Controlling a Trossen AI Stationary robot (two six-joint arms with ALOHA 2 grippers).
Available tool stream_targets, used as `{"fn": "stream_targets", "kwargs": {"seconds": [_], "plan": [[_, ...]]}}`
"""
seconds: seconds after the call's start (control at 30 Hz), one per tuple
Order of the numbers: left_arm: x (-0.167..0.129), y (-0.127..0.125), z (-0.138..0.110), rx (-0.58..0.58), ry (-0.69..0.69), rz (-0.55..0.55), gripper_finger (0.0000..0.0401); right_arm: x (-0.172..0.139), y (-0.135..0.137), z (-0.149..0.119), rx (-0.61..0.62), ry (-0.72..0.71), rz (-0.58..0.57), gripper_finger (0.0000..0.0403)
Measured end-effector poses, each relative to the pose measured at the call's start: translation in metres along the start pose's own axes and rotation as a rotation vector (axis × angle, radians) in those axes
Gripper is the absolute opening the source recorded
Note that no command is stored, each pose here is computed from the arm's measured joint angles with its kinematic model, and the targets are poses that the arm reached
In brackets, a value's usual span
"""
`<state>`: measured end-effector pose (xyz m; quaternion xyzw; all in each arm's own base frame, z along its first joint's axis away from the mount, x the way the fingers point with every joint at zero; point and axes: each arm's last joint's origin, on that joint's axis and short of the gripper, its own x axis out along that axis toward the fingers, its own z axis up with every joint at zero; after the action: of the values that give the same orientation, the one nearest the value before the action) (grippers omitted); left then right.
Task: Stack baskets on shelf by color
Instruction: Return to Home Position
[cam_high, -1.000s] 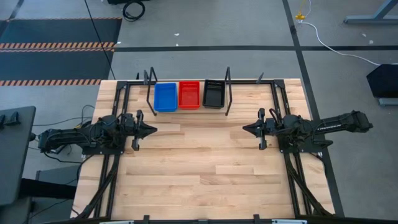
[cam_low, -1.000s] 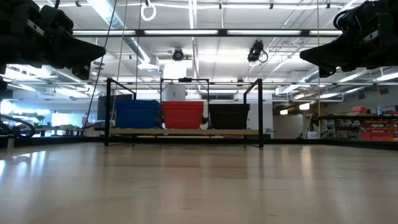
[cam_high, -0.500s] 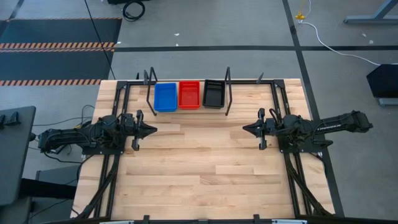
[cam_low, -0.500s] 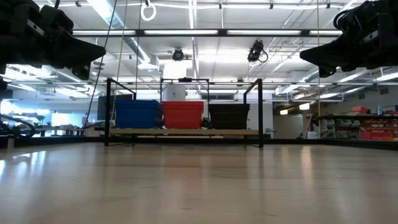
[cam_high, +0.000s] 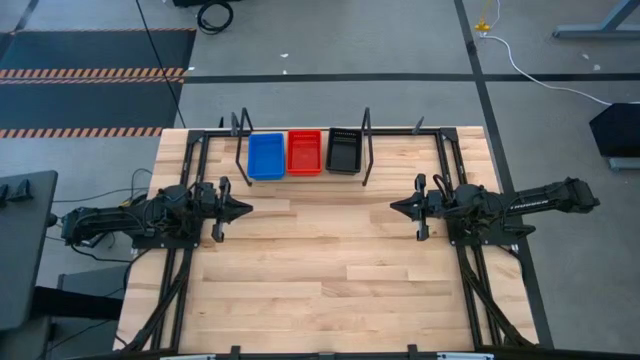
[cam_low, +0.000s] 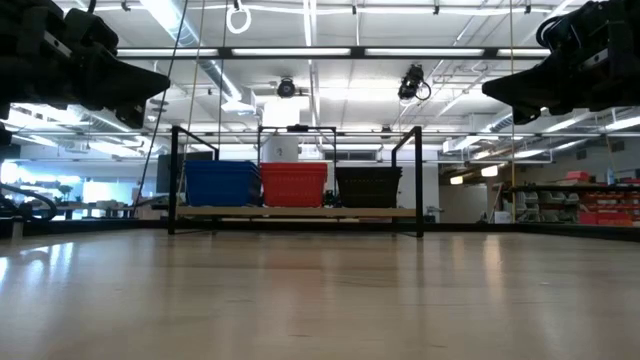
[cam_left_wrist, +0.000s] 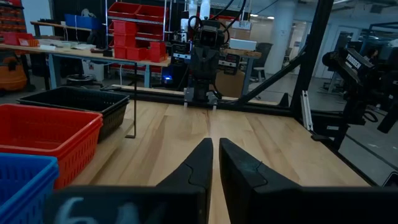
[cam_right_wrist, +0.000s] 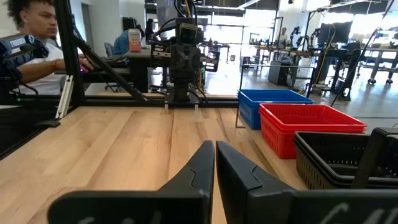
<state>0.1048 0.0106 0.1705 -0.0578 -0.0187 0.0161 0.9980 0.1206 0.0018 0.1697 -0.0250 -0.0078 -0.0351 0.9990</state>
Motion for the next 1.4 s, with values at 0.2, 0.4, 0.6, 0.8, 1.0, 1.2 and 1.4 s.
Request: {"fn": "stream_targets", "kwargs": {"seconds": [0.2,0.4,0.6,0.8,1.0,1.2,1.4], "plan": [[0.0,0.0,0.0,0.0,0.0,0.0,0.0031,0.0,0.0,0.0,0.0,0.0,0.0,0.0024],[0.0,0.0,0.0,0.0,0.0,0.0,0.0025,0.0,0.0,0.0,0.0,0.0,0.0,0.0024],[0.0,0.0,0.0,0.0,0.0,0.0,0.0032,0.0,0.0,0.0,0.0,0.0,0.0,0.0024],[0.0,0.0,0.0,0.0,0.0,0.0,0.0035,0.0,0.0,0.0,0.0,0.0,0.0,0.0024],[0.0,0.0,0.0,0.0,0.0,0.0,0.0028,0.0,0.0,0.0,0.0,0.0,0.0,0.0024],[0.0,0.0,0.0,0.0,0.0,0.0,0.0027,0.0,0.0,0.0,0.0,0.0,0.0,0.0024],[0.0,0.0,0.0,0.0,0.0,0.0,0.0035,0.0,0.0,0.0,0.0,0.0,0.0,0.0024]]}}
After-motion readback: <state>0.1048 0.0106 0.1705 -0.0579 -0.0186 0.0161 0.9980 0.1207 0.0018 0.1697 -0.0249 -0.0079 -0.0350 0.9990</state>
